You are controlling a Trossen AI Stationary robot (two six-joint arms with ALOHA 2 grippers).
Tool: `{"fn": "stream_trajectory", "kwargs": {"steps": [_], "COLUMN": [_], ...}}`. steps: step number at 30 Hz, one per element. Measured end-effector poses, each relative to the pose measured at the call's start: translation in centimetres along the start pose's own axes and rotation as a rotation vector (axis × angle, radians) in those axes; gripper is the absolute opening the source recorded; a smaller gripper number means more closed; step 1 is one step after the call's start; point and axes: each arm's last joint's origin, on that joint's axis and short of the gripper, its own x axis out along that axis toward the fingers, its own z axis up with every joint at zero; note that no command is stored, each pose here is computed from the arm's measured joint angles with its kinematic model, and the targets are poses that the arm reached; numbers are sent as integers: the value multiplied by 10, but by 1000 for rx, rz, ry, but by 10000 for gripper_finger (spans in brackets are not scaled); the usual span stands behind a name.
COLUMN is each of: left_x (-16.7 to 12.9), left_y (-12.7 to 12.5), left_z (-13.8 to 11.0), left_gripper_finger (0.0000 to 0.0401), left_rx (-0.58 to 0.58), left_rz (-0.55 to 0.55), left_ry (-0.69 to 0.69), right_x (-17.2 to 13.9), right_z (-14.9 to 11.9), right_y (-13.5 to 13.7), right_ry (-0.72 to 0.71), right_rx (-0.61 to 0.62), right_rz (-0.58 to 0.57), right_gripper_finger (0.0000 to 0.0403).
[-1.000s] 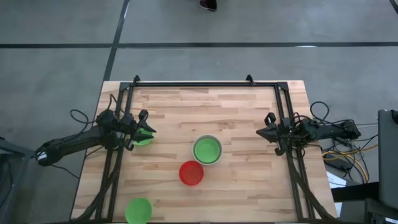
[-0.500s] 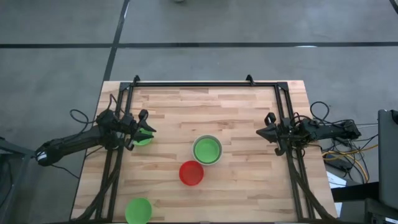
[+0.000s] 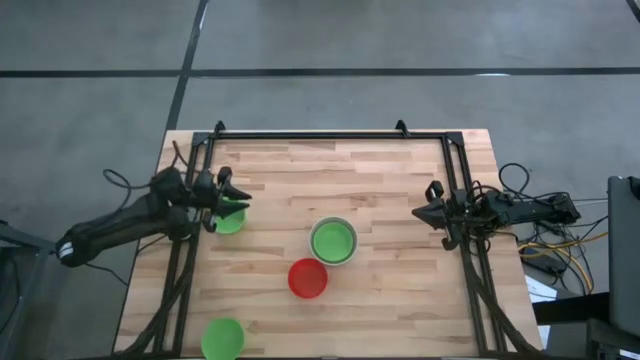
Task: Nest bowls inside each other
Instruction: Stack the top green bowl on the right green bowl
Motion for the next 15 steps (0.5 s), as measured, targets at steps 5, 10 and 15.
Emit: {"fn": "stream_trajectory", "kwargs": {"steps": [5,10,15], "left_x": [-7,-14,-15], "left_y": [-8,-15,-16], "left_z": [23,42,50], "left_gripper_finger": [122,122,122], "left_rx": [-43,-112,-181], "left_rz": [125,230,292], "left_ry": [114,208,249], "right_x": [0,0,0], "right_z": [0,0,0], "right_y": [0,0,0], "right_ry": [0,1,1], "right_rx": [0,0,0], "right_rz": [0,0,0], "right_gripper_finger": [8,8,8]}}
